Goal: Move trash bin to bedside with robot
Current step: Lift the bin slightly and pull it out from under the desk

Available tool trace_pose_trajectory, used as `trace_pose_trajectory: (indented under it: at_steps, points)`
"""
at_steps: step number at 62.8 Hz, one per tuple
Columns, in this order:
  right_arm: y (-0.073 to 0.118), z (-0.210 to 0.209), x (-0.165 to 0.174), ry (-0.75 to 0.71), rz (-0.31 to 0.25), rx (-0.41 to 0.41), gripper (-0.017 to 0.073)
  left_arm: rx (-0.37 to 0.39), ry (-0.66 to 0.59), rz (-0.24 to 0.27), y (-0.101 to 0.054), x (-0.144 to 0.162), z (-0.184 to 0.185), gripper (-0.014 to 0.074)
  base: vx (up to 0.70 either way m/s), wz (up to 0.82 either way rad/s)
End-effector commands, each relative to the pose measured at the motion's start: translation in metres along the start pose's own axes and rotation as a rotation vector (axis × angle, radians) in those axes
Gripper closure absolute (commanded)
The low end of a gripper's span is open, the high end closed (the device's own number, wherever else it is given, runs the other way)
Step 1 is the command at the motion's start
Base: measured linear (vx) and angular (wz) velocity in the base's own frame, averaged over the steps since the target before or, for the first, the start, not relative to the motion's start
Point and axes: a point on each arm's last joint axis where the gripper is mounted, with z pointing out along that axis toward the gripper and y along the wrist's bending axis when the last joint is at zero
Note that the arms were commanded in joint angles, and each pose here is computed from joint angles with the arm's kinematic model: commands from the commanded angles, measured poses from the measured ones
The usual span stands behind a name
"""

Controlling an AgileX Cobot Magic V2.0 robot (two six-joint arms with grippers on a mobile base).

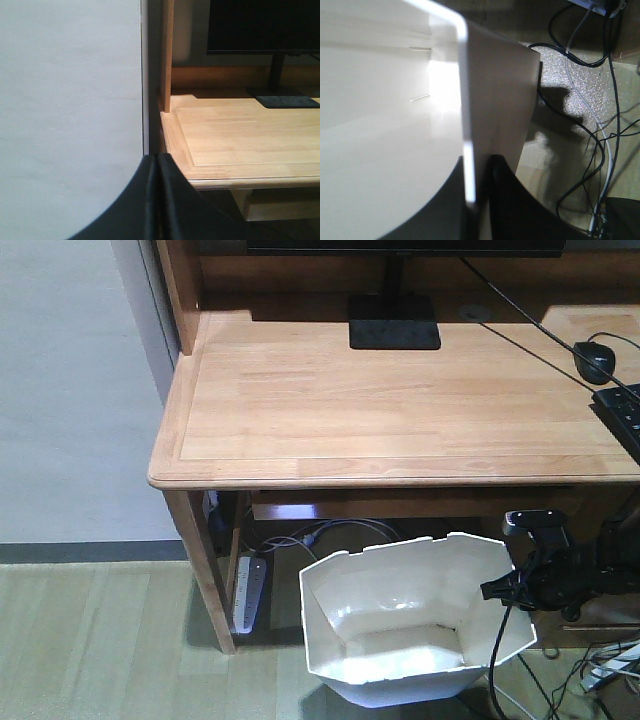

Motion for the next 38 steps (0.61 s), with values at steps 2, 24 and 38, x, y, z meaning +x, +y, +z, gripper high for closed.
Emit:
trace_pose_trajectory:
  at_steps: [2, 24, 38]
  points:
    - [0.0152, -0.0199, -0.0177, -0.149, 0.027, -0.142, 0.0566, 0.009, -0.06, -0.013, -0.0001, 0.0017, 0.0007, 0.0599, 0.0, 0.0]
    - [0.0155, -0.02, -0.0178, -0.15, 0.027, -0.145, 0.0566, 0.009, -0.06, -0.013, -0.0001, 0.0017, 0.0007, 0.0599, 0.0, 0.0]
    - [0.0155, -0.0195, -0.0175, -0.149, 0.027, -0.146, 0.0566, 0.009, -0.06, -0.013, -0.0001, 0.0017, 0.0007, 0.0599, 0.0, 0.0]
